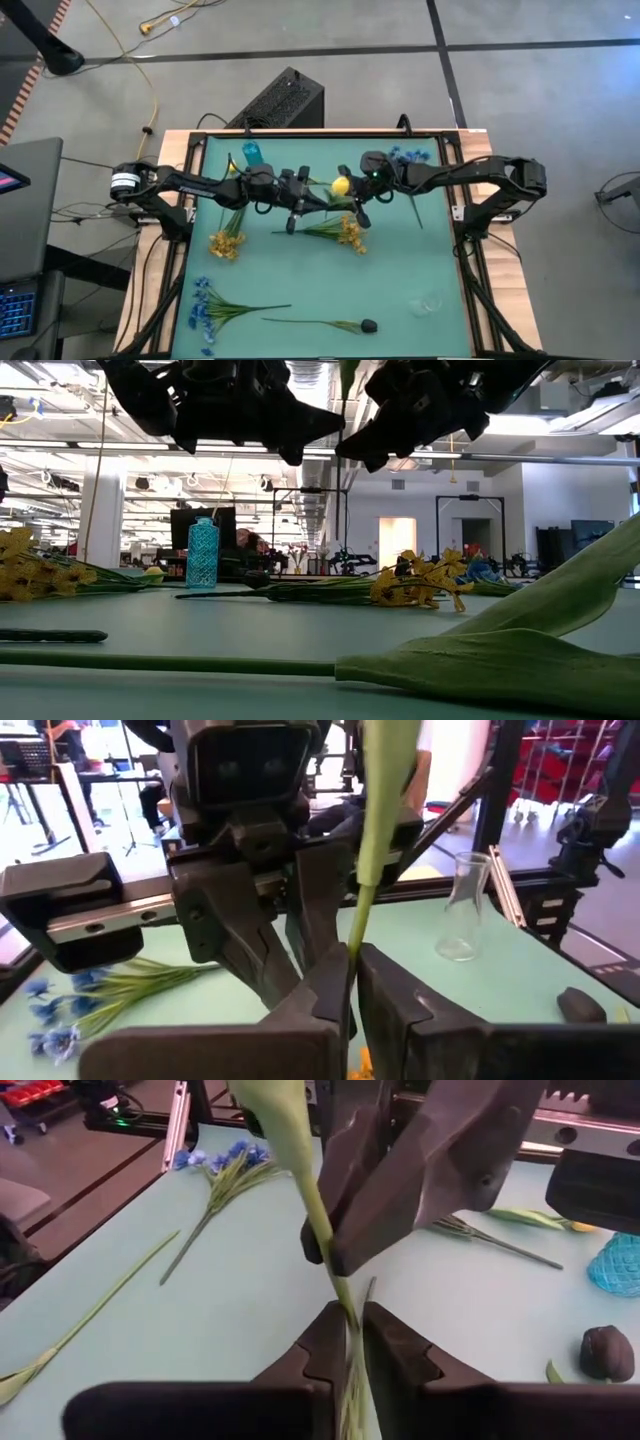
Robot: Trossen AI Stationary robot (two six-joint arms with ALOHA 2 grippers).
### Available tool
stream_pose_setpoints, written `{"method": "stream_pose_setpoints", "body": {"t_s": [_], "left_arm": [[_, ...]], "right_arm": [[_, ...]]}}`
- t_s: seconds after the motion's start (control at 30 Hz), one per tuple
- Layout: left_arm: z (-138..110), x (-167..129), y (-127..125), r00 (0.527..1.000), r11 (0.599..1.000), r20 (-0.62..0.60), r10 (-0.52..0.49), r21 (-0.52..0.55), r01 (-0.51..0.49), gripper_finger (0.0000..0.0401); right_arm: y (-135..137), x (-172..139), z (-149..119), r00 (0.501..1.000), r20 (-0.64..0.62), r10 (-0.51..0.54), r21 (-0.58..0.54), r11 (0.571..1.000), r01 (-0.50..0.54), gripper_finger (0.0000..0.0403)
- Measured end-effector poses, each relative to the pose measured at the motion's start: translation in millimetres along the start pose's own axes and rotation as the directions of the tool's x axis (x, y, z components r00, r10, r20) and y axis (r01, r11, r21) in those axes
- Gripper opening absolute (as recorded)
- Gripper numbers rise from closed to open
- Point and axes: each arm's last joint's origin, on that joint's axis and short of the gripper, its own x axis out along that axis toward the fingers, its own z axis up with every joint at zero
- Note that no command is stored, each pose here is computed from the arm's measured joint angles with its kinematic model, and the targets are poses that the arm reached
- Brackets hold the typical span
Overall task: Sort flowers into vase by color
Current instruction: Put the bottom yellow tulip into the transparent vase
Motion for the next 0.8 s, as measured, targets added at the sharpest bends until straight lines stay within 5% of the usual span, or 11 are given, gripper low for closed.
{"method": "stream_pose_setpoints", "body": {"t_s": [0.3, 0.53, 0.8], "left_arm": [[0, 0, -1, 1.0, 1.0, 0.0, -0.014, -0.002, 0.014, 0.0], [0, 0, -1, 1.0, 1.0, 0.002, -0.014, -0.005, 0.014, 0.0], [18, 5, -20, 0.974, 0.99, 0.179, -0.14, 0.026, 0.137, 0.0]], "right_arm": [[7, -1, -2, 0.999, -0.046, 0.02, 0.02, 1.0, -0.019, 0.0147], [1, -39, -5, 0.982, -0.184, -0.035, 0.137, 0.989, 0.061, 0.024], [7, -83, -13, 0.897, -0.414, -0.155, 0.249, 0.929, 0.275, 0.0243]]}}
